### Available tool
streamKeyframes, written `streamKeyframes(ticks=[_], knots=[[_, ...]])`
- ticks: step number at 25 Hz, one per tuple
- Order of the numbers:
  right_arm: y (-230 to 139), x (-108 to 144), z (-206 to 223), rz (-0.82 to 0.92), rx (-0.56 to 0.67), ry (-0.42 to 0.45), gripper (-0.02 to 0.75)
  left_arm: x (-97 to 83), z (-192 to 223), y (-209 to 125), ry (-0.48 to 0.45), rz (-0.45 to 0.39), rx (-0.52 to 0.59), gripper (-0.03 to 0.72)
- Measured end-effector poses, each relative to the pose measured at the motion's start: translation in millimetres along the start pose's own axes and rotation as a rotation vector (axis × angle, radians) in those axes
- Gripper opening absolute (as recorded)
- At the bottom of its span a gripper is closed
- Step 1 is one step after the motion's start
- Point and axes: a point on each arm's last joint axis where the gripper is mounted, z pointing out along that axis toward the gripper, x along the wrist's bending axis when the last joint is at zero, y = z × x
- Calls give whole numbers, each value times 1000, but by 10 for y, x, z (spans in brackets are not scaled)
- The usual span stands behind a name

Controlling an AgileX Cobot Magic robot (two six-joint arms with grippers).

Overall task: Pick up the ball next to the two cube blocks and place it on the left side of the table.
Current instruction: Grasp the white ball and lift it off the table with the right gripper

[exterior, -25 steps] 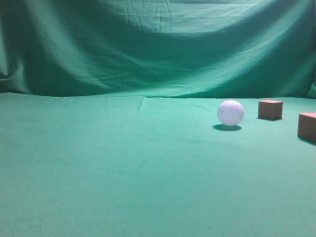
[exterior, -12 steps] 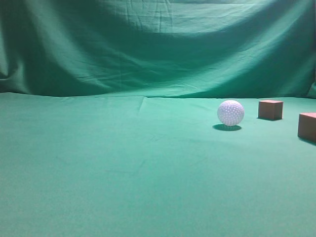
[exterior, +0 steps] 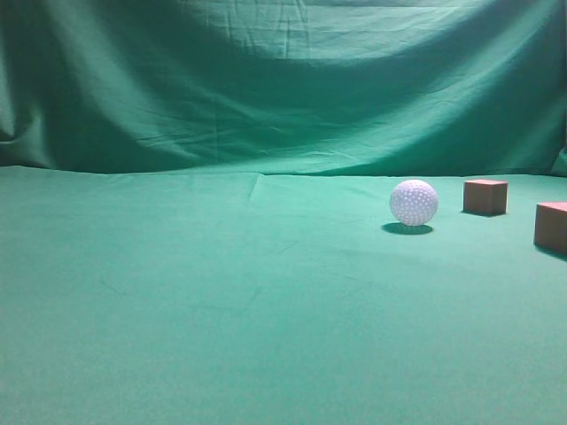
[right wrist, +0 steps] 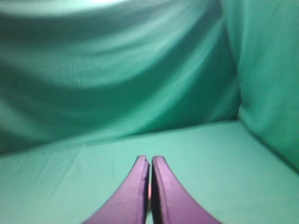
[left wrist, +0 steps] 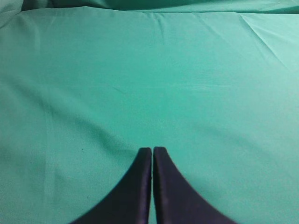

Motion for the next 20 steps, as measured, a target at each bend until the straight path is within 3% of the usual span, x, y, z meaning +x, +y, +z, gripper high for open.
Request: streamKeyframes(ticks=[13,20], knots=[[289,88,952,-183,747,49,0,0,0,0,0,0,0,0],[281,233,1526,-200,951,128,0,0,0,0,0,0,0,0]])
